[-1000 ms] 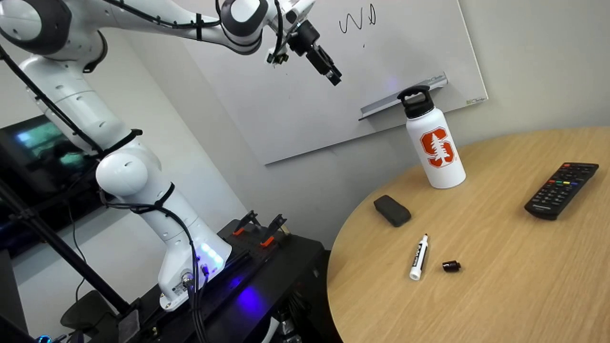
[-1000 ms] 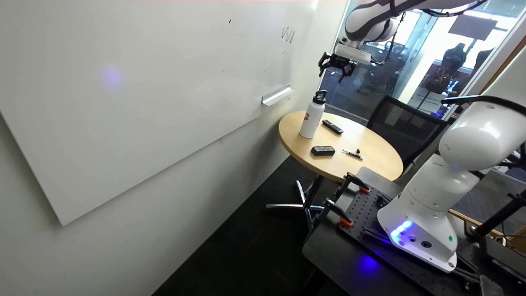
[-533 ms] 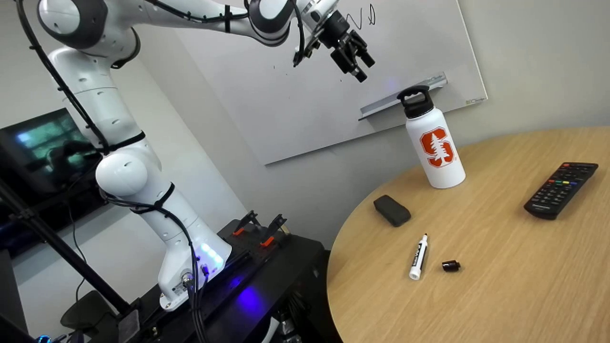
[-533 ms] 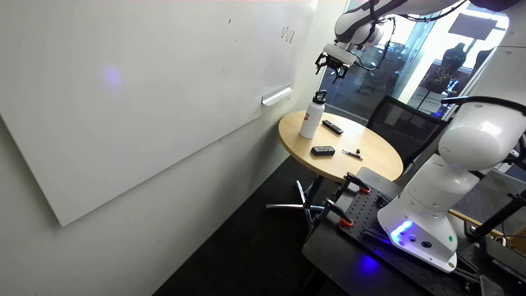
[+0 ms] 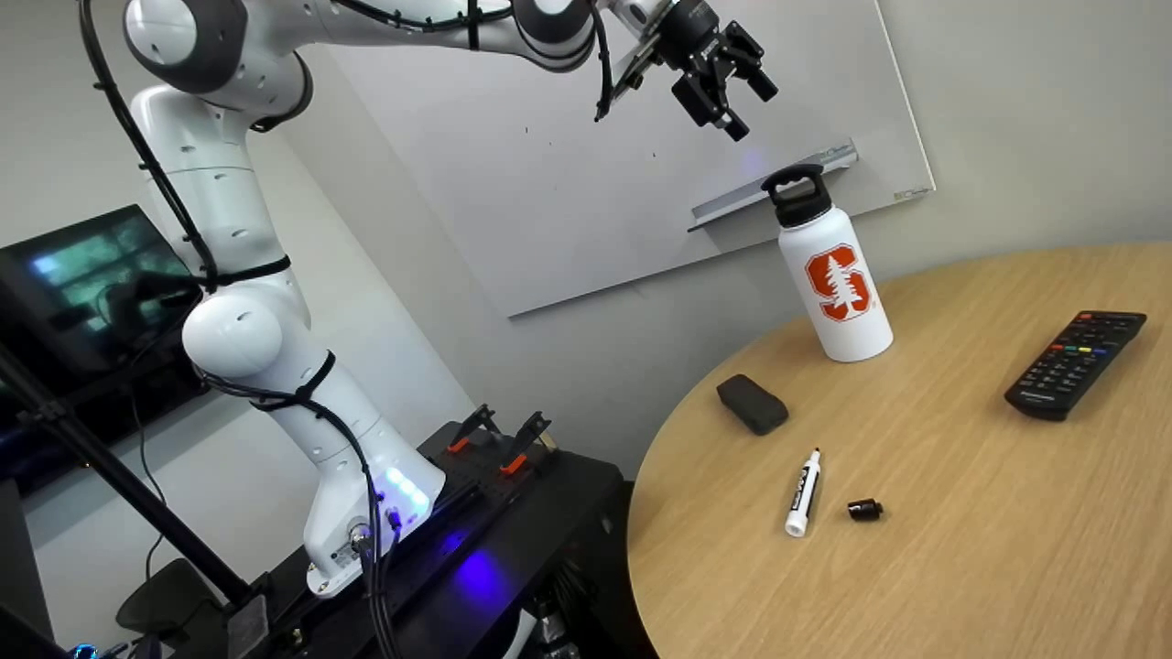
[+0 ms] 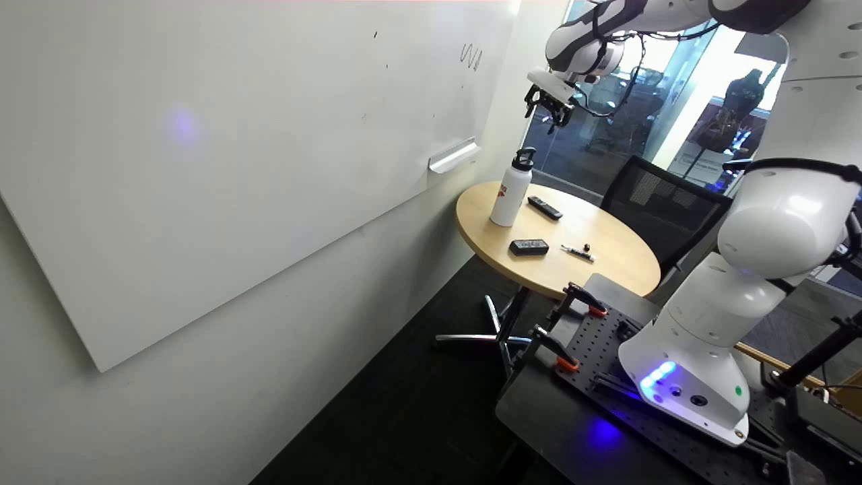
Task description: Remove lid from the white flask and place it on the table
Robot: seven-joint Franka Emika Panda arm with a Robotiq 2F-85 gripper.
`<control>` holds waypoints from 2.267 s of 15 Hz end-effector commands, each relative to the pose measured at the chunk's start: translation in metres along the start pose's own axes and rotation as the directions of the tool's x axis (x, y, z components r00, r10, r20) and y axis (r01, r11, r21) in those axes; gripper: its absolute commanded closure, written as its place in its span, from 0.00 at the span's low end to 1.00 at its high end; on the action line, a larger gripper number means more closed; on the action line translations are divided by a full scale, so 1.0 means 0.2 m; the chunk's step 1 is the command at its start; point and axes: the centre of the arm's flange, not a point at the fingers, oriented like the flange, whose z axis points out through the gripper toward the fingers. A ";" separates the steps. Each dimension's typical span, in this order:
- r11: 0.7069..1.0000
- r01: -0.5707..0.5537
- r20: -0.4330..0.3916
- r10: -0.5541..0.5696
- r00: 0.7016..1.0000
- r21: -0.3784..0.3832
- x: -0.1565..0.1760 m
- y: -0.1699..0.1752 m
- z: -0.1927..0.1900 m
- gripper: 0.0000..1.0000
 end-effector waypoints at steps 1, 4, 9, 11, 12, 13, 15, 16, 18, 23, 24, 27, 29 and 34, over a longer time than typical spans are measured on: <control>1.000 -0.008 -0.009 0.008 1.000 -0.019 -0.01 -0.02 0.02 0.00; 0.997 0.018 0.047 -0.014 0.999 -0.077 -0.02 -0.03 0.10 0.00; 0.988 0.010 0.087 0.003 0.996 -0.151 -0.01 -0.04 0.18 0.00; 0.986 0.004 0.087 0.011 0.996 -0.164 0.00 -0.06 0.21 0.00; 0.985 0.004 0.088 0.011 0.996 -0.171 0.01 -0.07 0.23 0.00; 0.984 0.004 0.087 0.012 0.996 -0.179 0.01 -0.09 0.25 0.00; 0.982 0.006 0.091 0.012 0.996 -0.189 0.02 -0.11 0.29 0.00; 0.981 0.007 0.093 0.011 0.996 -0.192 0.02 -0.12 0.31 0.00; 0.981 0.008 0.092 0.010 0.996 -0.195 0.02 -0.14 0.34 0.00; 0.979 0.020 0.091 -0.001 0.996 -0.203 0.02 -0.18 0.39 0.00; 0.979 0.021 0.091 -0.002 0.996 -0.204 0.02 -0.18 0.39 0.00; 0.976 0.029 0.100 -0.008 0.995 -0.215 0.02 -0.19 0.41 0.00; 0.974 0.033 0.106 -0.009 0.994 -0.224 0.01 -0.19 0.42 0.00; 0.971 0.039 0.110 -0.013 0.994 -0.236 0.00 -0.19 0.45 0.25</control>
